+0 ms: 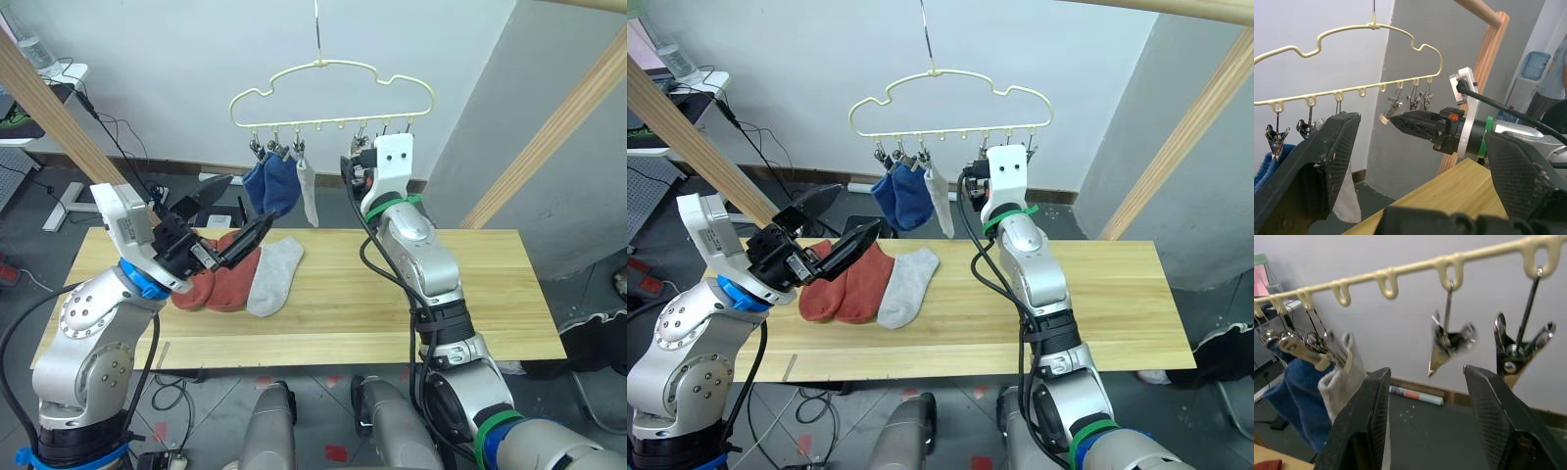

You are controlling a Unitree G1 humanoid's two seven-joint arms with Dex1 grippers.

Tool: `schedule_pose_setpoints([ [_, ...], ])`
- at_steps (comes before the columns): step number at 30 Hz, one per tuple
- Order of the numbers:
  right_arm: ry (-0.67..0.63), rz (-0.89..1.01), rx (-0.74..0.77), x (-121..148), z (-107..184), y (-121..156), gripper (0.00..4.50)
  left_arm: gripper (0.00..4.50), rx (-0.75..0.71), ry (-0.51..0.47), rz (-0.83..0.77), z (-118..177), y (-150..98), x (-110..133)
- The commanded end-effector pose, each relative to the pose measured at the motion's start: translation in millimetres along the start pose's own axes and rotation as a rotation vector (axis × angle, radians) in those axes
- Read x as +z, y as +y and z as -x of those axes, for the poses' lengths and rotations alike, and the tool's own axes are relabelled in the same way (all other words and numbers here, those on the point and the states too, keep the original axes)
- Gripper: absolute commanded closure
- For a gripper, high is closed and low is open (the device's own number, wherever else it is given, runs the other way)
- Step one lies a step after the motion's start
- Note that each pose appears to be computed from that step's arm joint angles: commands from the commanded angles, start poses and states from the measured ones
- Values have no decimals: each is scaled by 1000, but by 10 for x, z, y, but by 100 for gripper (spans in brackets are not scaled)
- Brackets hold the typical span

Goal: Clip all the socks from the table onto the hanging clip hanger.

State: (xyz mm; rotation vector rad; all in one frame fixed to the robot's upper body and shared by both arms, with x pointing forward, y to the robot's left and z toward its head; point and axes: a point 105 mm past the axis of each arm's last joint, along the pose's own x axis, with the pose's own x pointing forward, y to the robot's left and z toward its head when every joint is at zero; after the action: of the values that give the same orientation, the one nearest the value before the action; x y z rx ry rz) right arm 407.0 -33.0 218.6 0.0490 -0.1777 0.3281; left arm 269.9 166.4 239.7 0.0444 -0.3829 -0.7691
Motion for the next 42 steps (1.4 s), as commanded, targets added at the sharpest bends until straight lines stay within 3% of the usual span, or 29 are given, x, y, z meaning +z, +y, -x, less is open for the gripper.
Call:
schedule_pose_setpoints([
  [1,-51,-12,5,162,18,20,203,0,-18,-28,-45,-18,-27,104],
  [19,-121,-33,32,412,-187,122,203,0,-31,-34,-51,-31,-46,101],
  [39,-127,-57,76,408,-179,214,203,0,-30,-36,-51,-27,-54,88],
  [42,-123,-69,70,402,-179,198,262,0,-30,-36,-51,-29,-55,88],
])
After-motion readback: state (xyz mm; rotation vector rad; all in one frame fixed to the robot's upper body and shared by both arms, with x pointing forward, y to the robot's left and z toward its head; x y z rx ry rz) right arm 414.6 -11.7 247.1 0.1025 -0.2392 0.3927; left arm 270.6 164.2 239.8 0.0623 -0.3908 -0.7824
